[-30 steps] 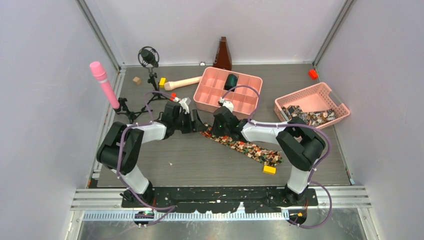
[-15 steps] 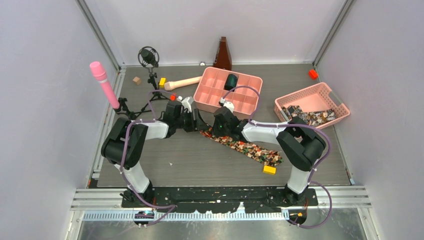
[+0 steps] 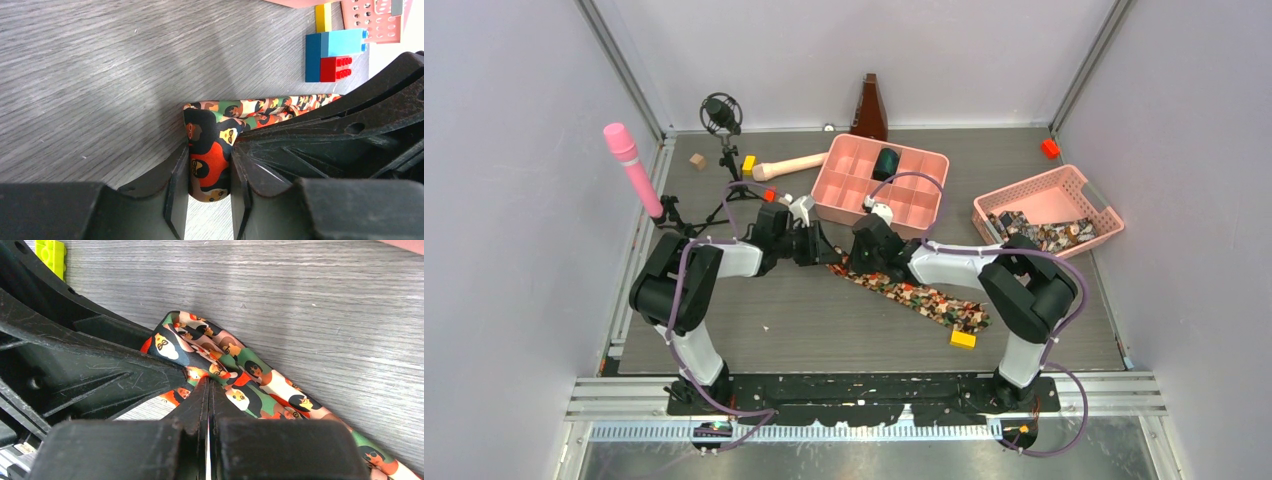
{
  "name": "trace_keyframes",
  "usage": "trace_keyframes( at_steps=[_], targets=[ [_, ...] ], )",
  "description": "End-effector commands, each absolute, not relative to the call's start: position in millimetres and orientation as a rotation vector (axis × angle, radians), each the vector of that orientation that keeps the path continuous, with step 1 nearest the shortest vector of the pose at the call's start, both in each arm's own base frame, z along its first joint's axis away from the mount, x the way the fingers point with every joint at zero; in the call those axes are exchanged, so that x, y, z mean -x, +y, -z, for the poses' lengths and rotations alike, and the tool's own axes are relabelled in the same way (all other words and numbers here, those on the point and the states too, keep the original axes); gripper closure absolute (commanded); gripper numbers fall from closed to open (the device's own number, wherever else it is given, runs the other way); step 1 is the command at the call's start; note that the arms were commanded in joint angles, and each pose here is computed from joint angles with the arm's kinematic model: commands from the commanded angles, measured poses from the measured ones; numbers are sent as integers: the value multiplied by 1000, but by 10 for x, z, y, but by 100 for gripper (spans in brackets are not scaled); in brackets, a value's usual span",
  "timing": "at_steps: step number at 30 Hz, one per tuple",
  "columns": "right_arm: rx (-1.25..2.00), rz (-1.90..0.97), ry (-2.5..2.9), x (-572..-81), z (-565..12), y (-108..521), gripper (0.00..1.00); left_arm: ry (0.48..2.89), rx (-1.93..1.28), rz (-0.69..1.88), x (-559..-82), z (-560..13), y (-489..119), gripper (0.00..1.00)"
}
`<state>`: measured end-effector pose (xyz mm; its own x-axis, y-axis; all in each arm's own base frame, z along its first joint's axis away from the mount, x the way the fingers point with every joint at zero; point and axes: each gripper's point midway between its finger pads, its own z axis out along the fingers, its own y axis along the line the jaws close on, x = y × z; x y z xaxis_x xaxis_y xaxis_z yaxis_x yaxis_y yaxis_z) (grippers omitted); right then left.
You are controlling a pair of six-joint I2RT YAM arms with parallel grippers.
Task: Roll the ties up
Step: Roll the tie at the center of the board.
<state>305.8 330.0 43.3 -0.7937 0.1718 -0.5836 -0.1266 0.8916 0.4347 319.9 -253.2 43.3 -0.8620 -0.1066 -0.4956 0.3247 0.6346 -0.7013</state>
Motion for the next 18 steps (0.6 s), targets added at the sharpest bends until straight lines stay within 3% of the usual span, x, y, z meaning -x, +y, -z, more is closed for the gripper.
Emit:
trace_keyframes(
  at_steps=[1,7,18],
  targets=[
    [-27,-637,2375,-3046,-655,3280,97,2309,-202,1175,-3270,-591,-2616,75],
    [-15,-662,2324,-3026,-936,3218,85,2303,-160,1085,-3364,-679,-2553,80],
    [-59,-549,2338,-2948,-884,2872,87,2280,-152,765,-3464,-878,-2408,85]
  ],
)
